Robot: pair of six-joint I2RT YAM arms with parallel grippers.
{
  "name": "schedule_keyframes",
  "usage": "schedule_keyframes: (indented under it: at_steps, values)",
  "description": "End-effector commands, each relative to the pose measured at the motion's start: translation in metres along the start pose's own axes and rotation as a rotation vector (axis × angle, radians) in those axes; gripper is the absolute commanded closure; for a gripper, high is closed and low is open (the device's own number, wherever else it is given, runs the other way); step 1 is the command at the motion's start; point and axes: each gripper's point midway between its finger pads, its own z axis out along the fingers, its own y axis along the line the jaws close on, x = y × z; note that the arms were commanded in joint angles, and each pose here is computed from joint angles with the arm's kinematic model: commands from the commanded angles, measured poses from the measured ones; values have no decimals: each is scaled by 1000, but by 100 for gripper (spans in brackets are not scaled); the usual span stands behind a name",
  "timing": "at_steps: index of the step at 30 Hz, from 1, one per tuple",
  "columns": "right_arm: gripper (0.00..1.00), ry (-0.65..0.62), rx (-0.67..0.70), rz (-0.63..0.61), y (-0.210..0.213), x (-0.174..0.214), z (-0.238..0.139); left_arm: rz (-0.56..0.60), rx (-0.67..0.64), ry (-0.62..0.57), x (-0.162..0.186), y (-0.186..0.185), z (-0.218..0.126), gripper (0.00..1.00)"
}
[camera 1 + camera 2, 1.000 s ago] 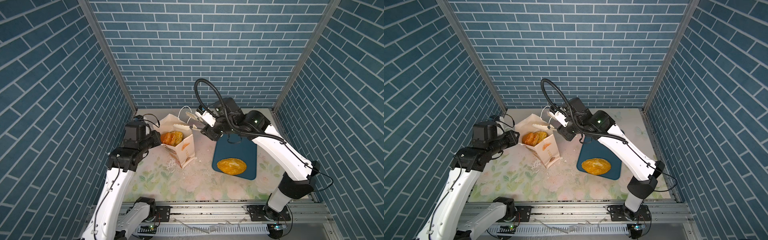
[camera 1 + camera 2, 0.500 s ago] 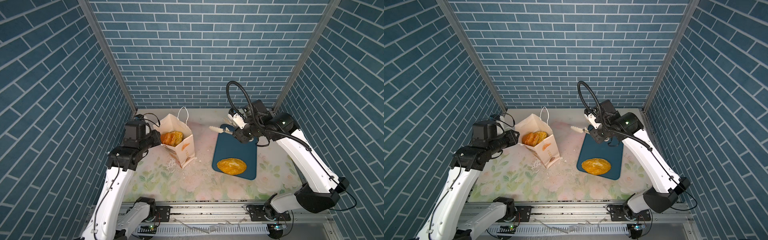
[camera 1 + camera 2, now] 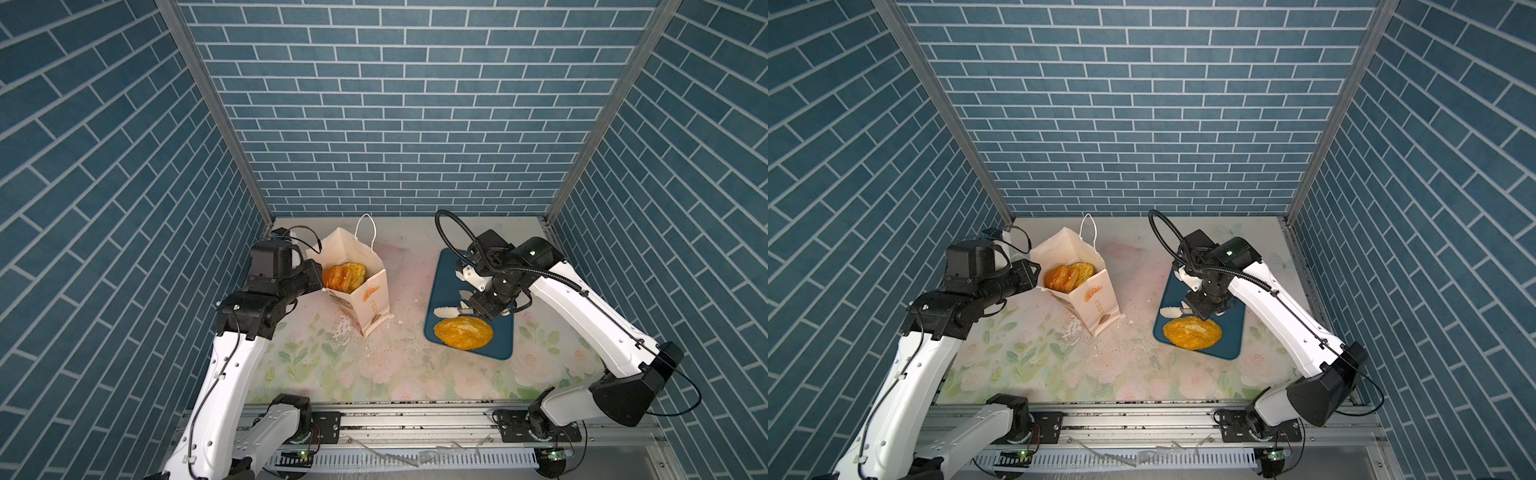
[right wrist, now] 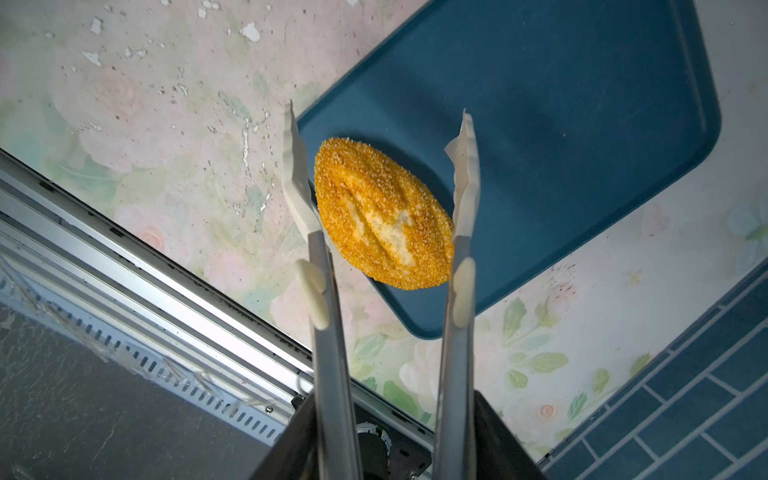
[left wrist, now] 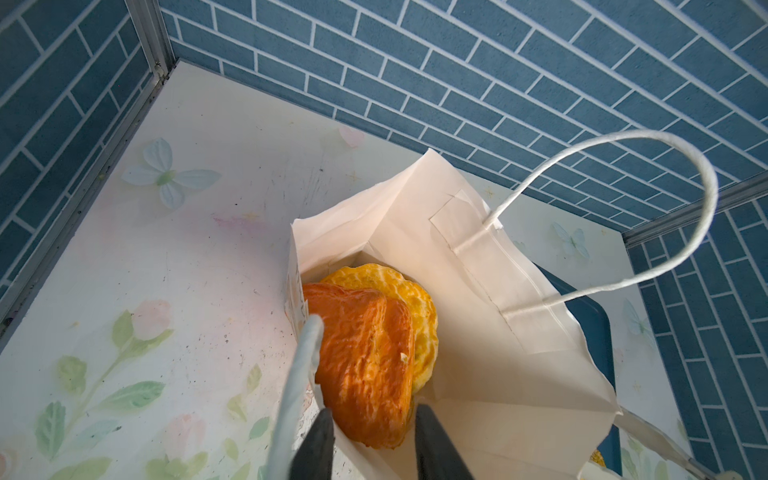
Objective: Place the fake bread into the paper bag
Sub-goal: 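Withdraw the empty tongs with the right gripper back over the tray, then lower the tongs onto the sesame oval bun and squeeze them closed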
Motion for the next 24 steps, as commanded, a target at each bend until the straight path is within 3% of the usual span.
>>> schedule_keyframes:
  at_steps: [1,24]
  values:
    - [46,39,-22,40,5,20,-1,7,14,-16,-7,-4,-2,65]
    - [46,268,65,4,-13,27,53,23,-6,0,-5,0,4,65]
